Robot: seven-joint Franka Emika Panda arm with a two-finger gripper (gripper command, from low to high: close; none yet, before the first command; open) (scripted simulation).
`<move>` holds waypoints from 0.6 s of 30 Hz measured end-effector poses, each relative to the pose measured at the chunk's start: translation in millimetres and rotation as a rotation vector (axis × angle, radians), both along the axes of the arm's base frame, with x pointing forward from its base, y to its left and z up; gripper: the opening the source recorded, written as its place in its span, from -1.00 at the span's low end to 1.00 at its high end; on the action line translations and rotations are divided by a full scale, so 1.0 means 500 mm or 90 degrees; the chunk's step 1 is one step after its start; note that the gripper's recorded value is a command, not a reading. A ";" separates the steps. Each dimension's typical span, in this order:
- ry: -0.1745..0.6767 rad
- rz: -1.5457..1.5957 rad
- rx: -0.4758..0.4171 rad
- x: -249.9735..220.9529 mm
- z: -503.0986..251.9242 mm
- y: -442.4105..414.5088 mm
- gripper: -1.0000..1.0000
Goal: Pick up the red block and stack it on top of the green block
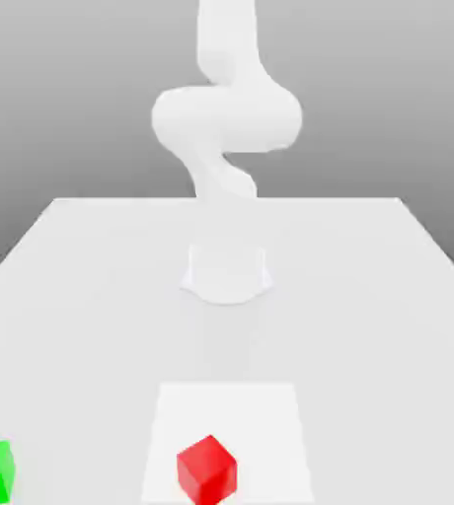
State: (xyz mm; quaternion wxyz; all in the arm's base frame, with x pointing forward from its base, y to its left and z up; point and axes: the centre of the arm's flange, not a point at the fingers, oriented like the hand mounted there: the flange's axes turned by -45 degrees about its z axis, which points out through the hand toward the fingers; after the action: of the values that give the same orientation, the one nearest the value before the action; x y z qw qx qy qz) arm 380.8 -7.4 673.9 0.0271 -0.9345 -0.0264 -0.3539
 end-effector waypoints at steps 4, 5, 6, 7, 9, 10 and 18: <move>0.076 0.077 0.012 0.100 -0.138 -0.008 0.00; 0.093 0.094 0.014 0.120 -0.173 -0.008 0.00; 0.110 0.111 0.015 0.140 -0.209 -0.007 0.00; 0.127 0.127 0.015 0.157 -0.246 -0.006 0.00; 0.161 0.157 0.013 0.187 -0.321 -0.001 0.00; 0.177 0.172 0.011 0.200 -0.359 0.001 0.00; 0.300 0.272 -0.039 0.244 -0.652 0.015 0.00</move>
State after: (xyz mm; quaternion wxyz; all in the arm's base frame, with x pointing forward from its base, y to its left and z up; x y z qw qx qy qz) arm 502.7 0.2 347.9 0.0781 -0.9644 -0.2258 -0.1132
